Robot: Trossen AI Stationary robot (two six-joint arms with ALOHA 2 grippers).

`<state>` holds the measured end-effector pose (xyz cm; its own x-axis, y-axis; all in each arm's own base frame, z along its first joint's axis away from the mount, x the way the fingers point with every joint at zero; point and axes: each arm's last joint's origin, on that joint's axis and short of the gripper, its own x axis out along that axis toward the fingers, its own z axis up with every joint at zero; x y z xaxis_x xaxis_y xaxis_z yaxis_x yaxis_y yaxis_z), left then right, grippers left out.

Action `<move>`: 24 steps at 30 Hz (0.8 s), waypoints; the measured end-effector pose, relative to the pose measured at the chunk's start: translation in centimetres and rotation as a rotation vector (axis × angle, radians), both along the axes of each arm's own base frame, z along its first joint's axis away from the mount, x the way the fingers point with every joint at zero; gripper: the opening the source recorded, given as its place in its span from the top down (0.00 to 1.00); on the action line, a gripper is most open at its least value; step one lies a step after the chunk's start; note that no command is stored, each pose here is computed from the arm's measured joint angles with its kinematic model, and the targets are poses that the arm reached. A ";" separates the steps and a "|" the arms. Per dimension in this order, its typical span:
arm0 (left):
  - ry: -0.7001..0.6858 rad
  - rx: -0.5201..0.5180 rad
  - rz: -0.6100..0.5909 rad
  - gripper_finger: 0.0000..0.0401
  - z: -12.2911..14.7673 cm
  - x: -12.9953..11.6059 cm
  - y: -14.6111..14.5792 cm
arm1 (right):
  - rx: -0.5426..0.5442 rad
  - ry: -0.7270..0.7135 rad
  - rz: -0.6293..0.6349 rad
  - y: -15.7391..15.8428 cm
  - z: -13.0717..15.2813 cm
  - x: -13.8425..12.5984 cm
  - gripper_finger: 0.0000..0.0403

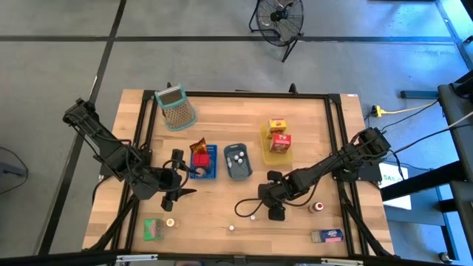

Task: Pick & Place Kitchen Items
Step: Put the small food coloring bottle into the gray bin

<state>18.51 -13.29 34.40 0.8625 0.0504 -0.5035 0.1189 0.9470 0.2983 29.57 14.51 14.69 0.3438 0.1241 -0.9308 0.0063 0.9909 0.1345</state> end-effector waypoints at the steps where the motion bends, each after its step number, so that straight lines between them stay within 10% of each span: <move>1: 0.000 0.000 0.000 0.38 0.0 0.0 0.0 | 0.000 0.000 0.000 0.0 0.0 0.0 0.70; 10: -0.011 -0.088 0.052 0.38 0.0 0.0 0.0 | -0.007 0.016 0.046 0.0 0.6 0.2 0.81; 24: -0.005 -0.155 0.083 0.38 0.0 0.0 0.0 | -0.252 -0.141 0.031 -2.7 9.9 5.1 0.81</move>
<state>18.52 -13.31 34.38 0.8611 0.0431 -0.5065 0.0375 0.9883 0.1478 34.66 11.81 24.54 0.4718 -0.0929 -0.8768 -0.0254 0.9926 -0.1188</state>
